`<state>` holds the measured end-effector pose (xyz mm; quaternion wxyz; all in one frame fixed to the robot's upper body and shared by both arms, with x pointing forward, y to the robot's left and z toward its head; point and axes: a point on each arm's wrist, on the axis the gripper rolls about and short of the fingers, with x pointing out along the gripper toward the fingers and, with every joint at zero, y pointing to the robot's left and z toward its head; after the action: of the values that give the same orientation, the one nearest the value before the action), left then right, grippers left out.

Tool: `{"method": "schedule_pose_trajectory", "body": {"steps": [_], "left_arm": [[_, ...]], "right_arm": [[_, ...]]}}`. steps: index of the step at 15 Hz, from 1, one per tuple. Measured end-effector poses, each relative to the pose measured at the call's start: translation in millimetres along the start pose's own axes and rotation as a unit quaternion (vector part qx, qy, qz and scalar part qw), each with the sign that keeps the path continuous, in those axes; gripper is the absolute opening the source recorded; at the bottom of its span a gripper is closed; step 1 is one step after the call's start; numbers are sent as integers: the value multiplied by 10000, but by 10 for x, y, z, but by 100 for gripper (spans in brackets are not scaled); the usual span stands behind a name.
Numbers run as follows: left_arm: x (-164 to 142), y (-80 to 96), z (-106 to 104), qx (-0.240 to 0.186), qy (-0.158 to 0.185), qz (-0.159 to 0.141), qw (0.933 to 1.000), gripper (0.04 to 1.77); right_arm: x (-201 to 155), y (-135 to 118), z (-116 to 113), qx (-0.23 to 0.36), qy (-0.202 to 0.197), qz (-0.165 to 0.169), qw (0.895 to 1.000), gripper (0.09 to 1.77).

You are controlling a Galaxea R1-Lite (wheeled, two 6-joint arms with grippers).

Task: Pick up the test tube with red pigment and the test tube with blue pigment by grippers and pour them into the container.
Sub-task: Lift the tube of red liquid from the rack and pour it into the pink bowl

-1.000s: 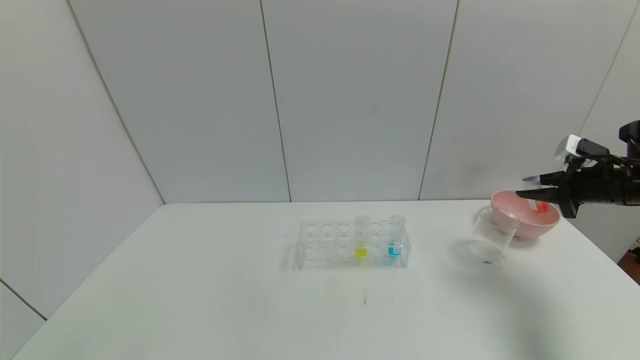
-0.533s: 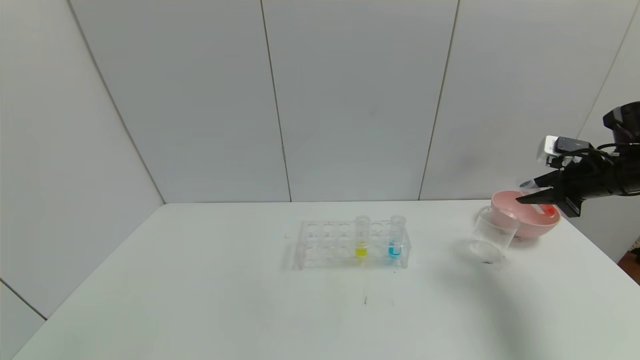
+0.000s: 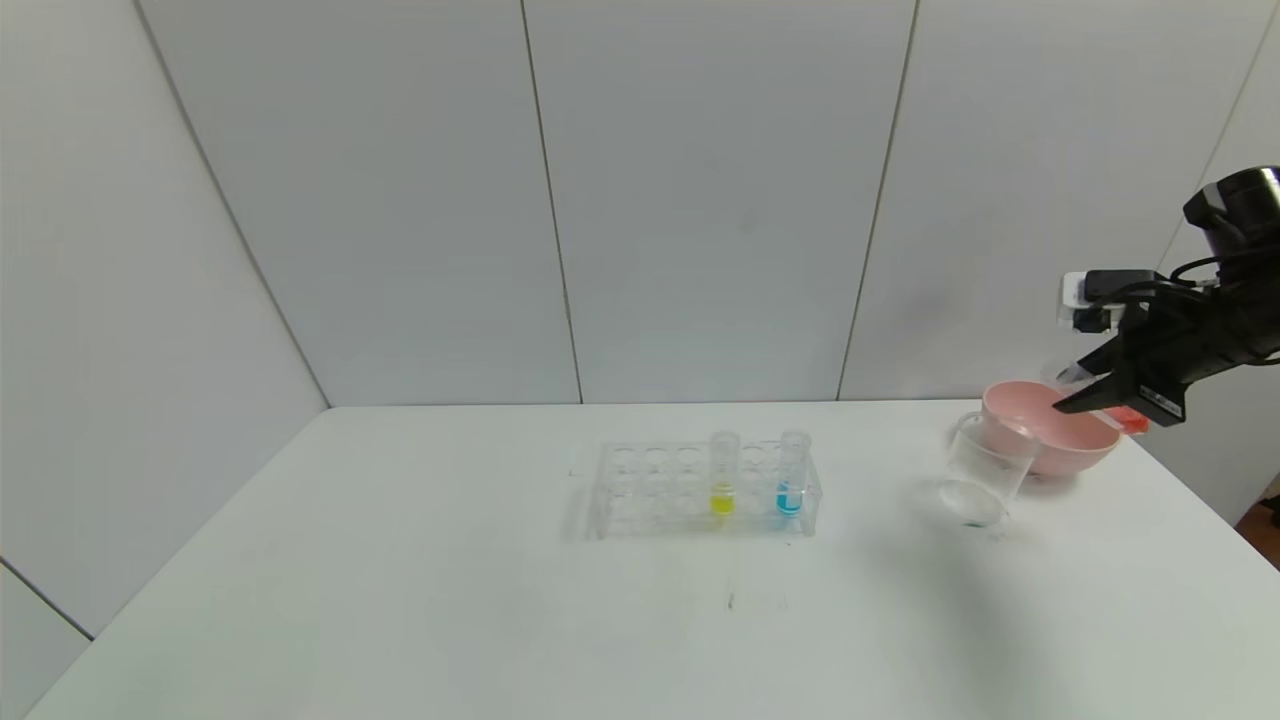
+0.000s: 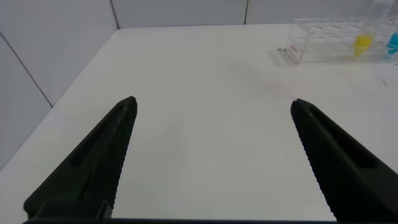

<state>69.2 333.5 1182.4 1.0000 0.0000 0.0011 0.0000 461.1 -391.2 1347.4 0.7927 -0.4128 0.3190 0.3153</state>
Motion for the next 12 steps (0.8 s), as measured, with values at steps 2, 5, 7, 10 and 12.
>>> {"method": "schedule_pose_trajectory", "body": {"steps": [2, 5, 7, 10, 12], "left_arm": [[0, 0, 0, 0, 0, 0, 10000, 176], [0, 0, 0, 0, 2, 0, 10000, 176], [0, 0, 0, 0, 0, 0, 10000, 176], [0, 0, 0, 0, 2, 0, 10000, 176], [0, 0, 0, 0, 0, -2, 10000, 176]], "right_arm": [[-15, -5, 9, -39, 302, 76, 9995, 52], [52, -39, 21, -115, 552, 44, 9984, 52], [109, -38, 43, -217, 790, 3, 9966, 52], [208, -24, 102, -334, 961, -13, 9948, 52], [254, -6, 146, -493, 1243, -76, 9910, 52]]}}
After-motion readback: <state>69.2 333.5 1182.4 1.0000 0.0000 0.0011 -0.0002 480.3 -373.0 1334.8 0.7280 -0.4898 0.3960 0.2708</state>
